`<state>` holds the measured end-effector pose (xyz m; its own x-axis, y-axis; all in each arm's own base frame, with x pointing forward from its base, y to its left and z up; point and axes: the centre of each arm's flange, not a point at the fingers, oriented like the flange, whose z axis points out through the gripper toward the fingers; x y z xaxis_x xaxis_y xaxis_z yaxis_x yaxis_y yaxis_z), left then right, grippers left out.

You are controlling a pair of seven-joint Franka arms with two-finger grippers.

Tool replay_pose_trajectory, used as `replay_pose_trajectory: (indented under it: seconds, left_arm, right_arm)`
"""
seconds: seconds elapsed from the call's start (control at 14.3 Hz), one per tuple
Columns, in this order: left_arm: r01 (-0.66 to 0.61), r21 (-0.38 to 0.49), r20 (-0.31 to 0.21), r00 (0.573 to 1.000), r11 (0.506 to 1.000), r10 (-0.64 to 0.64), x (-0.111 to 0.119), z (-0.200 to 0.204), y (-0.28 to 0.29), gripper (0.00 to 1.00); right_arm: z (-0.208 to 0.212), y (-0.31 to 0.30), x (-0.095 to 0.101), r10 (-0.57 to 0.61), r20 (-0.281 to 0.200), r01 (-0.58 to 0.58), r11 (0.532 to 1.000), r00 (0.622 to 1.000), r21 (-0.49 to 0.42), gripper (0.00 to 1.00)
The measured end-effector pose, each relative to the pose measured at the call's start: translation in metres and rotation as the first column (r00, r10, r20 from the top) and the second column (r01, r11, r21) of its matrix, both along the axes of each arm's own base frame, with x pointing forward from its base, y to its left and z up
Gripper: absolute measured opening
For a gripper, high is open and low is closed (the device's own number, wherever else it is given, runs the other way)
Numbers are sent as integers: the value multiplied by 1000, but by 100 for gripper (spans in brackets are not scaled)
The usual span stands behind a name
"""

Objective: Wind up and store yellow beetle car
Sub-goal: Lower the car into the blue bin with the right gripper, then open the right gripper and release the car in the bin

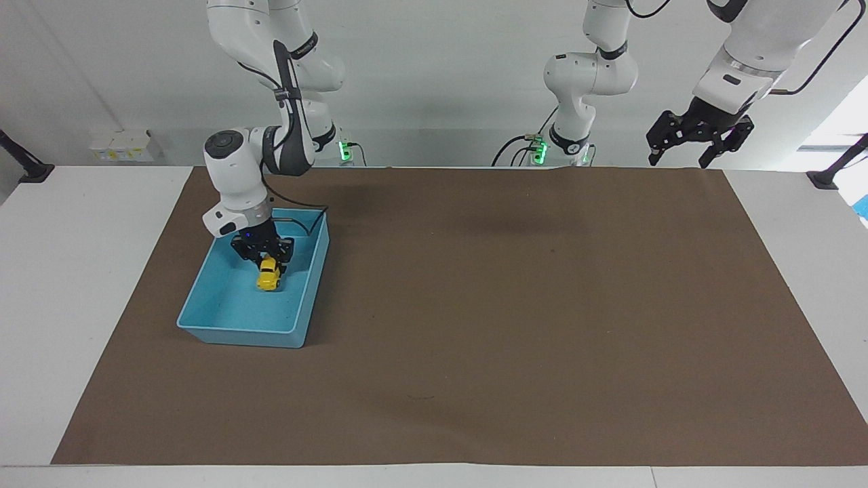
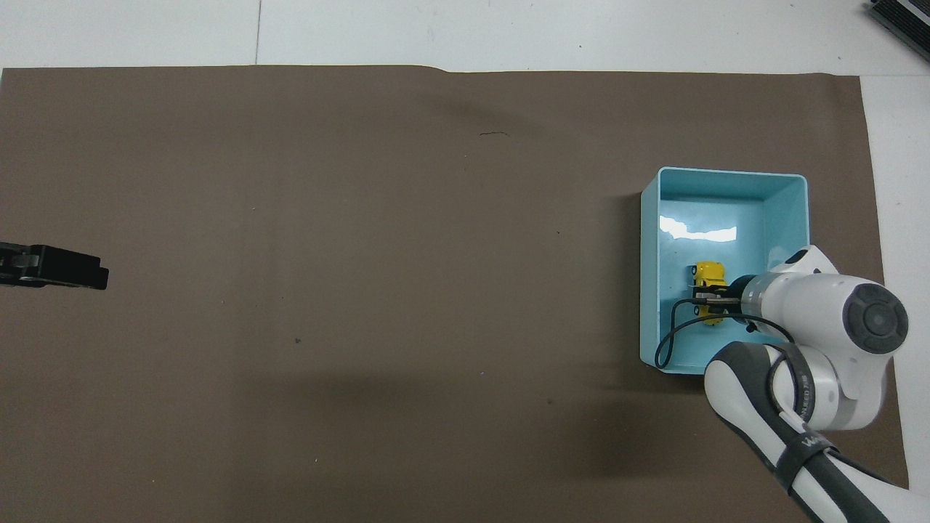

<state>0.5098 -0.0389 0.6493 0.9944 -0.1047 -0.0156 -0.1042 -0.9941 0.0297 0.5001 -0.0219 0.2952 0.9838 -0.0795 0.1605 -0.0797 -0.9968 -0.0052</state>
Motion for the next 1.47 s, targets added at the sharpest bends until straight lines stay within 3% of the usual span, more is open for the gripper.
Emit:
replay_pose_trajectory:
  seconds: [0.42, 0.56, 0.77, 1.47]
  left_arm:
    - [0, 0, 0, 1000, 1000, 0, 0, 0, 0, 100]
    - [0, 0, 0, 1000, 1000, 0, 0, 0, 0, 100]
    - [0, 0, 0, 1000, 1000, 0, 0, 0, 0, 100]
    - [0, 0, 0, 1000, 1000, 0, 0, 0, 0, 100]
  right_arm:
    - [-7, 0, 2, 8, 20, -8, 1000, 1000, 0, 50]
    - [-9, 0, 2, 10, 15, -10, 1000, 1000, 0, 67]
    - [-7, 0, 5, 11, 20, -11, 1000, 1000, 0, 100]
    - [114, -8, 43, -18, -55, 18, 1000, 998, -5, 100]
